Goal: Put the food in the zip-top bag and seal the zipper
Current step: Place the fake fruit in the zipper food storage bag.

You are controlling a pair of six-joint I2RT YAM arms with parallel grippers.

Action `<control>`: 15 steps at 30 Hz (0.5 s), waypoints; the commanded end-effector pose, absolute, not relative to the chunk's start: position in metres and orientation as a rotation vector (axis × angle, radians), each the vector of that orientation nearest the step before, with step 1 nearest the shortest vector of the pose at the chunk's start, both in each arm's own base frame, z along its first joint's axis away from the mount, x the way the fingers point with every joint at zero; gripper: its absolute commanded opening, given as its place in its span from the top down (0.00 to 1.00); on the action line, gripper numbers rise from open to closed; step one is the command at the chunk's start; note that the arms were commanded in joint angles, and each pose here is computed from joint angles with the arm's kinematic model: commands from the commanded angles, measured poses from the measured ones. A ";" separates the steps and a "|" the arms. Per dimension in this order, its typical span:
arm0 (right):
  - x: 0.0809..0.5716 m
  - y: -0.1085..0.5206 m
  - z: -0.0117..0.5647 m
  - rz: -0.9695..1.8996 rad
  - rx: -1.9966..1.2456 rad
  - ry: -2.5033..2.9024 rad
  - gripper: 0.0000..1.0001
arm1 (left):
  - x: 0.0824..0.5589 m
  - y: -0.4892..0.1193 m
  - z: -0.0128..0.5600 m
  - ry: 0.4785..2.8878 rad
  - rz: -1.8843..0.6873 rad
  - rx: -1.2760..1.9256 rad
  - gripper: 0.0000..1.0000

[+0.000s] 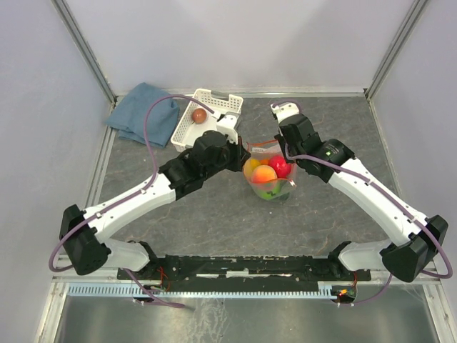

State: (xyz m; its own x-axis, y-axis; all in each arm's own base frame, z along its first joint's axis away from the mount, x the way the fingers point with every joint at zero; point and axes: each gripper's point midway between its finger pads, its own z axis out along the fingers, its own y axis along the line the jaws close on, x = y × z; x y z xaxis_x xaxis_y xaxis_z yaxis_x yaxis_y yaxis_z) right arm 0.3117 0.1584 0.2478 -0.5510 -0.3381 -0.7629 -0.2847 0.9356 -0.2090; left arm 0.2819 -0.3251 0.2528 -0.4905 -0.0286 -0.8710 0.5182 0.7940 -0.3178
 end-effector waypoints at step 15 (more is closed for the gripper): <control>0.313 0.171 0.278 0.059 -0.409 2.091 0.99 | 0.286 -0.317 0.287 1.872 -0.727 0.274 0.91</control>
State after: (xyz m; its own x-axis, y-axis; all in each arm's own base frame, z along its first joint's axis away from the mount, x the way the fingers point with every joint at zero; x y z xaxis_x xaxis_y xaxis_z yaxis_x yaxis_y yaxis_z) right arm 0.3104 0.1605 0.2528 -0.5364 -0.3354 -0.7744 -0.2994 0.9336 -0.1969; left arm 0.2779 -0.3141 0.2762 -0.4461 -0.0791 -0.8915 0.5147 0.7923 -0.3278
